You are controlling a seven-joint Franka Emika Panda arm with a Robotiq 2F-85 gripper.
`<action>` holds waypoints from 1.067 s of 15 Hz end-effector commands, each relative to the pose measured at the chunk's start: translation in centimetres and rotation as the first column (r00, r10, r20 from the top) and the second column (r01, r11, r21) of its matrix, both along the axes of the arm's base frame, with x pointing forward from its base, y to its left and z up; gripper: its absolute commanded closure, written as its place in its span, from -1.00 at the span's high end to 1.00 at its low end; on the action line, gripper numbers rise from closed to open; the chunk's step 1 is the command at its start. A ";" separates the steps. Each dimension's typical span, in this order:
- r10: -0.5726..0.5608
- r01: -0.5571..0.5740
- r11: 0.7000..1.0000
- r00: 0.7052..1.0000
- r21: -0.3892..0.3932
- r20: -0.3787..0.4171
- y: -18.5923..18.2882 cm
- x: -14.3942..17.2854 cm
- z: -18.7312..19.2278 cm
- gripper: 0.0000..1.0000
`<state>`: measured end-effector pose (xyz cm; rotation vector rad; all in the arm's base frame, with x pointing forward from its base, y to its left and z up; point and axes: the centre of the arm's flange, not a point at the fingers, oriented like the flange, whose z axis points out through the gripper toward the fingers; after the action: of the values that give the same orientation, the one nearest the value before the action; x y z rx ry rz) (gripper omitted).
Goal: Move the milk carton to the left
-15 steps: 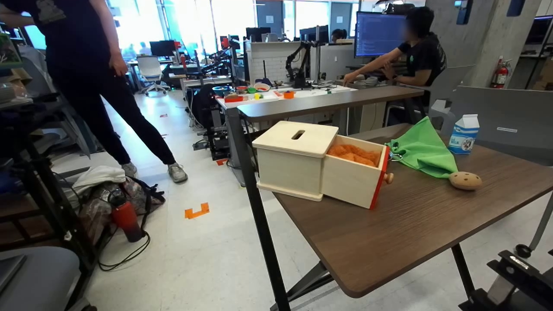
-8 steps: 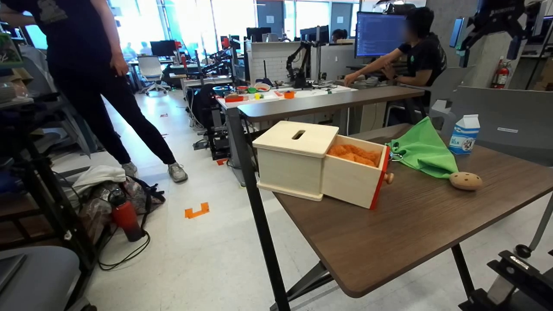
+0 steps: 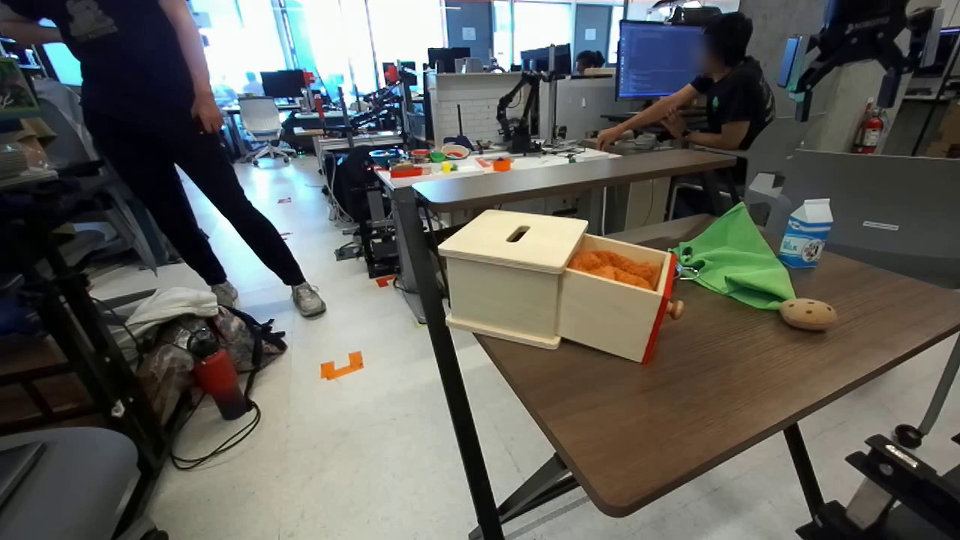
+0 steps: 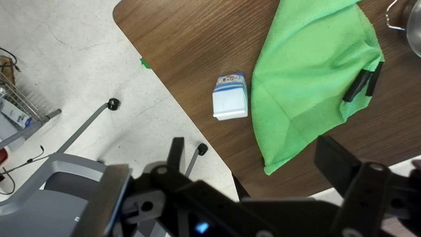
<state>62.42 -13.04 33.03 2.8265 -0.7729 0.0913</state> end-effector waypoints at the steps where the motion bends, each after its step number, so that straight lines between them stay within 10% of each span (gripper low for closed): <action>1: 0.000 0.000 1.000 0.998 -0.007 -0.065 -1.2 -0.1 -3.7 1.00; 8: 0.027 -0.028 1.000 0.986 -0.002 -0.164 -3.4 -0.5 -9.5 1.00; 16: 0.307 -0.289 0.950 0.928 0.116 -0.209 -3.3 1.3 -12.0 1.00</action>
<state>62.30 -15.66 21.56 2.8873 -0.3996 -0.1957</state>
